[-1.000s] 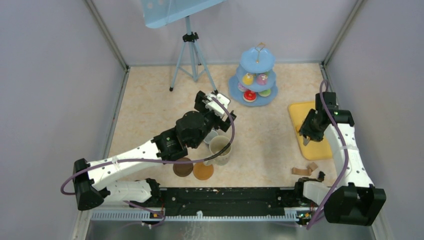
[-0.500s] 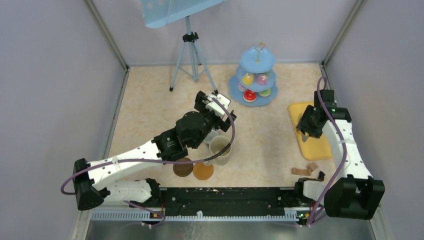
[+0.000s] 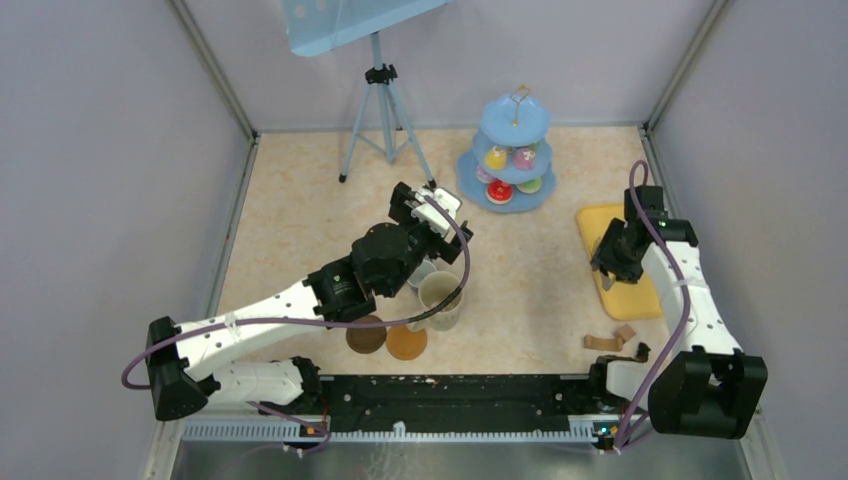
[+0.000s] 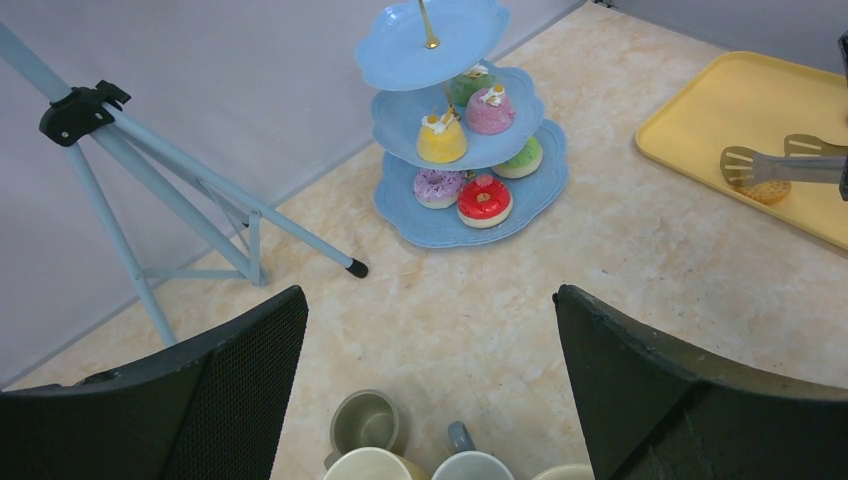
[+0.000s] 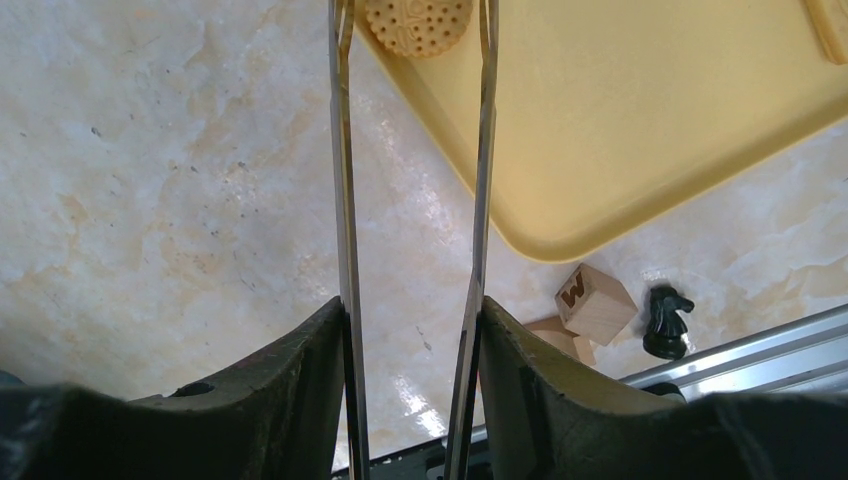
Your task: Serve the afternoon tea
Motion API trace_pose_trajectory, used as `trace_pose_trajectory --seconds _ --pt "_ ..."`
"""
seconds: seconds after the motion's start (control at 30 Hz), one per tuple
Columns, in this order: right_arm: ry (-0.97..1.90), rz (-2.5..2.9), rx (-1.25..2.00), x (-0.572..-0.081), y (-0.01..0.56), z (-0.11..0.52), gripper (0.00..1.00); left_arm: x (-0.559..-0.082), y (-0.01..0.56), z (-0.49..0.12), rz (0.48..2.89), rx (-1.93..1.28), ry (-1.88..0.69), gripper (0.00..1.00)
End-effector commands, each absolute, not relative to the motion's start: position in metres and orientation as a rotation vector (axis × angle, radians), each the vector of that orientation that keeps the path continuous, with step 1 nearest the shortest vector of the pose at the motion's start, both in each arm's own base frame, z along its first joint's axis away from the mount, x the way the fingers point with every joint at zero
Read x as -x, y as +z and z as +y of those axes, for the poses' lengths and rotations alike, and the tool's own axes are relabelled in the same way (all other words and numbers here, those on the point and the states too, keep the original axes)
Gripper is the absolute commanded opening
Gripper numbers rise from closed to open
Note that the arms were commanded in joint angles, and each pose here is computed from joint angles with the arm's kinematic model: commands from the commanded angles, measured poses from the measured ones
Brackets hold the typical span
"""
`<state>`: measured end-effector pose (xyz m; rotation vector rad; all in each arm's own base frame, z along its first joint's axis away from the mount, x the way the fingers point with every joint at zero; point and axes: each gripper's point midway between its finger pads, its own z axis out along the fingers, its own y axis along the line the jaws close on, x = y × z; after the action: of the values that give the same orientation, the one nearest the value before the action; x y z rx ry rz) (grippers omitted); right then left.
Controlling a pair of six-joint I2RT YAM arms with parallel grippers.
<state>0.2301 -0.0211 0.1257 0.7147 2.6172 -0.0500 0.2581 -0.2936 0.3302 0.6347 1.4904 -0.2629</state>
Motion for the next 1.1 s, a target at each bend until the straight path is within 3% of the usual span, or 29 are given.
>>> trace_pose_trajectory --seconds 0.0,0.53,0.67,0.9,1.07 --pt "-0.051 2.601 -0.713 -0.229 0.126 -0.023 0.48 -0.257 0.345 -0.294 1.455 -0.589 -0.293 0.99" --pt "-0.012 2.626 -0.728 -0.224 0.12 -0.017 0.46 -0.257 0.345 -0.294 1.455 -0.591 -0.294 0.99" --pt "-0.027 2.615 -0.73 -0.224 0.125 -0.019 0.42 -0.257 0.345 -0.294 1.456 -0.591 -0.294 0.99" --pt "-0.112 2.51 -0.743 -0.229 0.148 -0.034 0.26 -0.258 0.343 -0.295 1.461 -0.593 -0.293 0.99" --pt "-0.129 2.391 -0.69 -0.245 0.182 -0.042 0.24 -0.257 0.345 -0.294 1.46 -0.588 -0.294 0.99"
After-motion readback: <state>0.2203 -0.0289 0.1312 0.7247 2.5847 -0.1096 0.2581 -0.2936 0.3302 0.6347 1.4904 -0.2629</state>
